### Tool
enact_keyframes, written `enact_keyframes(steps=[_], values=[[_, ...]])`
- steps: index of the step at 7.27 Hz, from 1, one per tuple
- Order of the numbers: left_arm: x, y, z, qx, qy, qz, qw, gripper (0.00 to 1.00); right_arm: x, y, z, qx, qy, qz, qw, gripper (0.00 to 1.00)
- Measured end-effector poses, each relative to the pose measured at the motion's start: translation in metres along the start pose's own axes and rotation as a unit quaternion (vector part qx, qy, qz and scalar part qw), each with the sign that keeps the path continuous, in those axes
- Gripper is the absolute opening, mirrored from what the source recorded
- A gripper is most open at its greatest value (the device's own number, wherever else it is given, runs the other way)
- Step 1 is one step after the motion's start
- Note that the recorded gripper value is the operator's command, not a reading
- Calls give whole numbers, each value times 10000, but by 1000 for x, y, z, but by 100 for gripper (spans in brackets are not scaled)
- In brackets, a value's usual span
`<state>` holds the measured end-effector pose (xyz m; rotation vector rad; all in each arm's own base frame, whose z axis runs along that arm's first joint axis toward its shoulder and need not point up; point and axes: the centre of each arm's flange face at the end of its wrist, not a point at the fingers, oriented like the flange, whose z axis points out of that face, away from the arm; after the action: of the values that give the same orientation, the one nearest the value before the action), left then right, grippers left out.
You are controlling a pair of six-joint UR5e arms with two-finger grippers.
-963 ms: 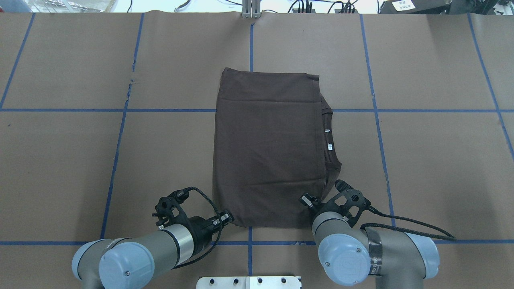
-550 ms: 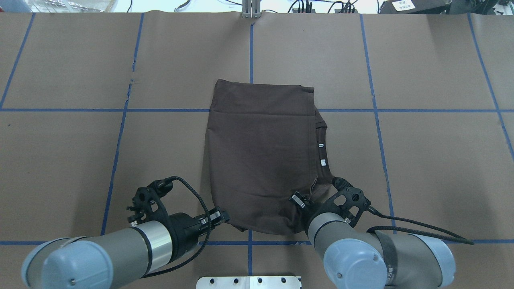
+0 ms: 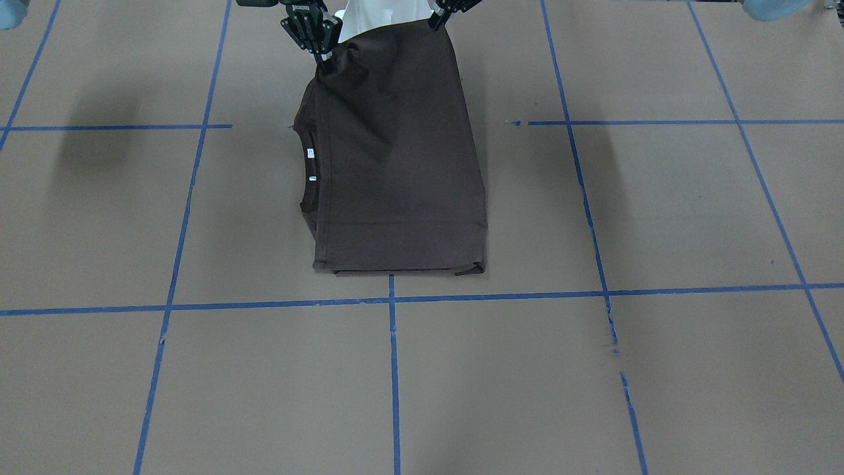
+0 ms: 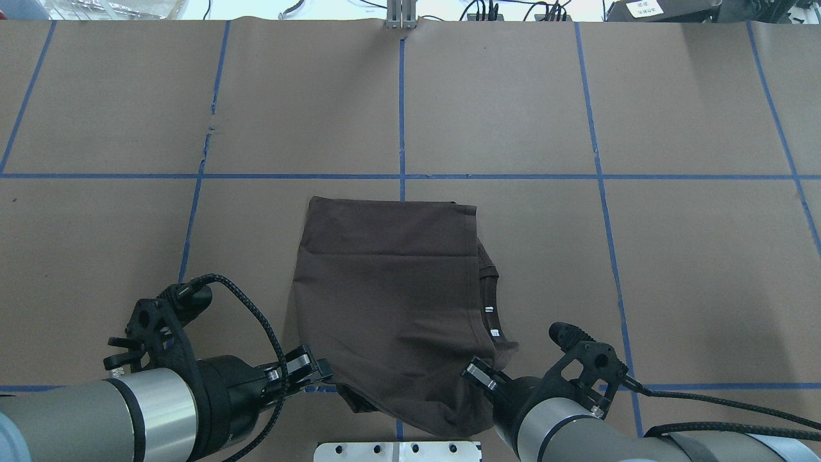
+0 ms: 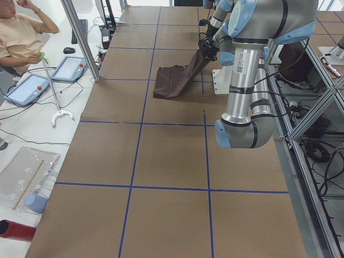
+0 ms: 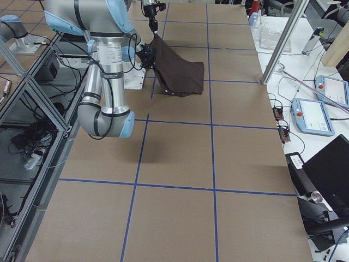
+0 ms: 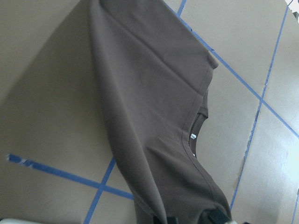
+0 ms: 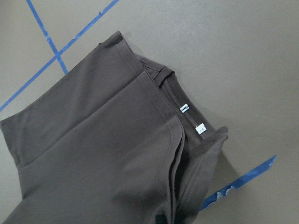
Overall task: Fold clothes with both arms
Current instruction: 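Lift the near edge with both grippers and fold it toward the far edge, then lower the folded edge onto the shirt with both grippers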
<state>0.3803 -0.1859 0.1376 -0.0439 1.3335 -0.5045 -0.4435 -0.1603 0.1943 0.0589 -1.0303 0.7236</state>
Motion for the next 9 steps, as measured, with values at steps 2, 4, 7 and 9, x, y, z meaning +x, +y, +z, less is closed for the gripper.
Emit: enact_keyframes(steps=[2,4,7,9], values=[[1,-5,27,166,-209,255,9993,0,-3,-4,26,280,171,-33,9995,0],[16,-37,47,542,-262,560,9966,0,-27,-21,58,630,218,85,9977,0],[34,-98,85,983,-557,865,9898,0,-71,-53,95,982,307,259,9944,0],[33,-131,122,1248,-853,987,9836,0,-86,-67,121,1161,393,253,9921,0]])
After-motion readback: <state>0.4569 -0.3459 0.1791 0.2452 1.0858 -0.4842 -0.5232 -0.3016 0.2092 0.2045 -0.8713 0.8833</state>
